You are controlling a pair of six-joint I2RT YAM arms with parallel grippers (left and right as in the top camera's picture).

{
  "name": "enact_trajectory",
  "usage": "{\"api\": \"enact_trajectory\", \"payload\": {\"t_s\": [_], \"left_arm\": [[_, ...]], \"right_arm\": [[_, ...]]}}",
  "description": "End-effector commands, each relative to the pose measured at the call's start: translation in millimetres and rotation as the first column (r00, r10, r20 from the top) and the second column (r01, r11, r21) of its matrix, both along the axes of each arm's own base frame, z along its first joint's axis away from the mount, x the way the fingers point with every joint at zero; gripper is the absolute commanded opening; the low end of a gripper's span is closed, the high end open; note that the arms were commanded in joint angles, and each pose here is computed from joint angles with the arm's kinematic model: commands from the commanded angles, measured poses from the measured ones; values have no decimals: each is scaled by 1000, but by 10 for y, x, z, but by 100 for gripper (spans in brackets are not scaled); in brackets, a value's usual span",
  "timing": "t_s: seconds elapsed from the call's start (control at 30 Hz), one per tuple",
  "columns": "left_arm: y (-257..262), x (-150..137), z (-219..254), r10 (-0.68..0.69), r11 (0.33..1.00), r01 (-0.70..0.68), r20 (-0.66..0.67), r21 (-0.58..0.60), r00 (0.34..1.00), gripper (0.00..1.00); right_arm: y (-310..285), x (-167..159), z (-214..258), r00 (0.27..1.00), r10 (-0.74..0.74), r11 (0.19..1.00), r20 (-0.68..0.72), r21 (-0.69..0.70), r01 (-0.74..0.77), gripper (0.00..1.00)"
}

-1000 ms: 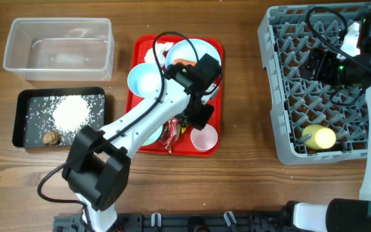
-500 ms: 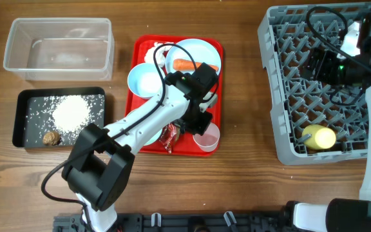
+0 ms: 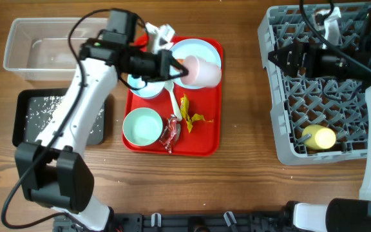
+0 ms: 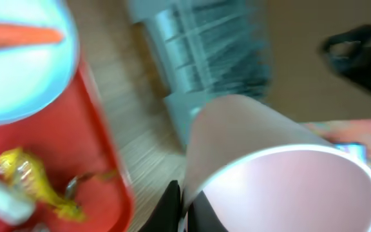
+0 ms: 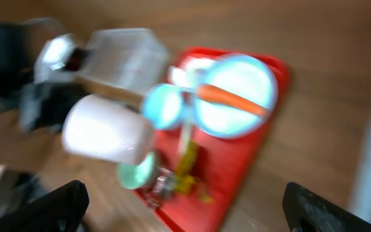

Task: Sort waste into correct bins and load items into the dishwasher rack
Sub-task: 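Hand the pink cup from the left gripper to the right gripper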

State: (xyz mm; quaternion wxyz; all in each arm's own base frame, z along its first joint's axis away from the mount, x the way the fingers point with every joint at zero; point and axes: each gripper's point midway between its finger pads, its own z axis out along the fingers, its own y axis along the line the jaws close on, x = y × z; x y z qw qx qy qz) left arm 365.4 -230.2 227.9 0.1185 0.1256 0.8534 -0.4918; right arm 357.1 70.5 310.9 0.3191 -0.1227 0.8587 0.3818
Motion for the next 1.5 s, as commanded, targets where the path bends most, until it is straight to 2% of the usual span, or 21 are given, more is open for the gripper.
{"api": "enact_trajectory", "payload": {"t_s": [0.0, 0.07, 0.13, 0.27, 0.33, 0.43, 0.57, 0.77, 0.87, 1.13, 1.23, 1.47], "left_arm": [[-65, -135, 561, -125, 954, 143, 84, -262, 989, 4], [-103, -168, 719, -168, 922, 208, 146, -328, 975, 4], [-112, -178, 784, -183, 906, 237, 180, -350, 967, 4], [-149, -216, 866, -211, 883, 284, 224, -375, 951, 4], [-228, -257, 877, -230, 875, 310, 243, -373, 942, 4], [-333, -326, 887, -258, 863, 342, 257, -371, 931, 4], [-339, -328, 890, -259, 862, 345, 261, -371, 930, 4], [-341, -302, 914, -256, 860, 355, 293, -367, 921, 4], [-332, -277, 931, -250, 859, 360, 315, -364, 915, 4], [-204, -181, 932, -216, 872, 325, 310, -366, 926, 4], [-204, -181, 932, -216, 872, 325, 310, -366, 926, 4], [-220, -135, 1017, -210, 867, 324, 310, -379, 927, 4]], "right_arm": [[361, -189, 448, 936, 247, 915, 251, 256, -310, 99], [457, -252, 472, 893, 298, 846, 337, 340, -410, 98], [519, -277, 350, 882, 322, 812, 344, 379, -444, 95], [671, -314, 179, 865, 368, 773, 340, 405, -488, 94], [871, -351, 201, 824, 422, 747, 378, 371, -552, 91], [1083, -150, 113, 866, 412, 811, 284, 319, -490, 90], [1331, -77, 80, 883, 401, 840, 245, 286, -461, 88], [1425, -138, 33, 881, 420, 830, 215, 300, -469, 75], [1423, -152, -61, 889, 421, 832, 182, 313, -458, 73], [1322, -92, -57, 899, 397, 842, 186, 315, -437, 74], [1187, -111, 68, 881, 412, 809, 232, 352, -471, 75], [1121, -66, 63, 891, 396, 815, 224, 362, -453, 76]]}}
